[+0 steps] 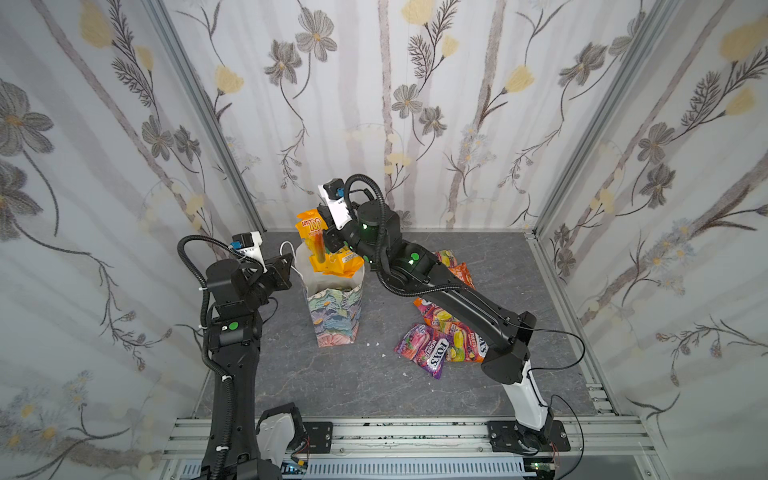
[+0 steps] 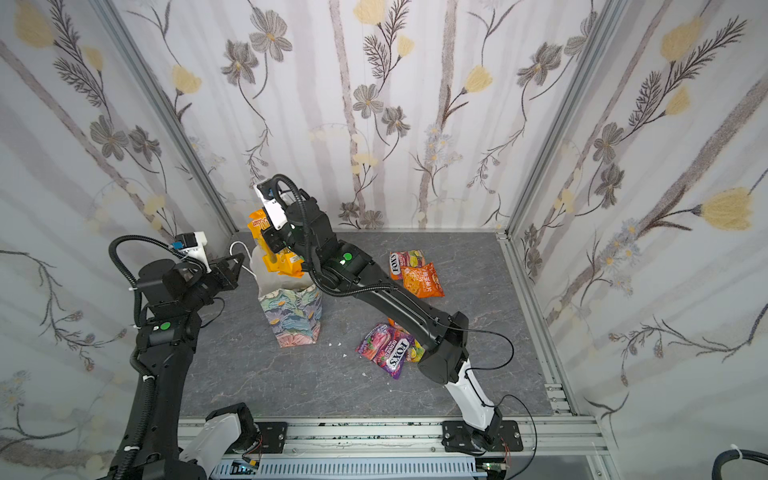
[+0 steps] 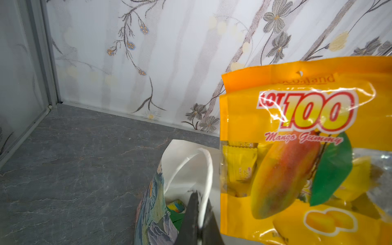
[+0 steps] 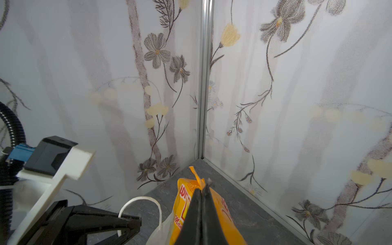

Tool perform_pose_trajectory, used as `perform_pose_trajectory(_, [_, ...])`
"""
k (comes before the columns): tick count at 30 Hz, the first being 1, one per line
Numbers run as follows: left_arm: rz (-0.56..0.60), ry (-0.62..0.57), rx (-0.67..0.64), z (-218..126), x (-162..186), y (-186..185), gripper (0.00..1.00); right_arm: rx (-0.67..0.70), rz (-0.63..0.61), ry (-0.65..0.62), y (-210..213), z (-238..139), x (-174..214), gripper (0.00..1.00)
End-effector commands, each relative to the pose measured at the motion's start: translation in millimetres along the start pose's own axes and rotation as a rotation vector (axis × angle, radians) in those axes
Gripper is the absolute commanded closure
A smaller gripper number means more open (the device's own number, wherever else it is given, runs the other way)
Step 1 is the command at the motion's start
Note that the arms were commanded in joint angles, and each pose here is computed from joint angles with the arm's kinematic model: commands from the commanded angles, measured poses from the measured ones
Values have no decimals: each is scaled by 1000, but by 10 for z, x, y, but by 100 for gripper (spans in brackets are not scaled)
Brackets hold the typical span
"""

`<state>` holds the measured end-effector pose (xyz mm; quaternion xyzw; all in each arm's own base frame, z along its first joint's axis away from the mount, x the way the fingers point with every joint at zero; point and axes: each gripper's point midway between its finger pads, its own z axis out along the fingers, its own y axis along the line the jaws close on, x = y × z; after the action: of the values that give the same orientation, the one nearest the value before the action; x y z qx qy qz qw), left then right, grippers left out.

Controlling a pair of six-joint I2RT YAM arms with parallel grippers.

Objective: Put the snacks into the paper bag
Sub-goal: 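Lower the yellow mango bag into the paper bag and open the right gripper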

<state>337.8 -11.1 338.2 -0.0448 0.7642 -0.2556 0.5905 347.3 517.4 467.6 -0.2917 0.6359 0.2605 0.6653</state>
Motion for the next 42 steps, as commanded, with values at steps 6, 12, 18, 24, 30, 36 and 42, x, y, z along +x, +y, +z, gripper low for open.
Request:
perform_pose_trajectory(6, [18, -23, 9, -6, -61, -26, 100, 296, -114, -1, -316, 5, 57, 100])
perform_pose_trajectory(12, [18, -23, 13, -9, -63, -35, 100, 394, -225, 31, -274, 6, 180, 100])
perform_pose_trajectory(18, [19, -24, 14, -13, -66, -39, 100, 435, -271, 56, -302, 26, 274, 100])
perform_pose_trajectory(24, [21, -25, 15, -16, -66, -44, 100, 440, -309, 100, -242, 118, 512, 100])
perform_pose_trajectory(30, [21, -26, 14, -19, -74, -43, 100, 372, -278, 82, -130, 113, 448, 100])
perform_pose_trajectory(36, [21, -25, 11, -17, -66, -38, 100, 352, -283, 58, -84, 95, 355, 100])
perform_pose_trajectory(42, [19, -25, 9, -13, -69, -31, 100, 322, -278, 30, -69, 68, 231, 100])
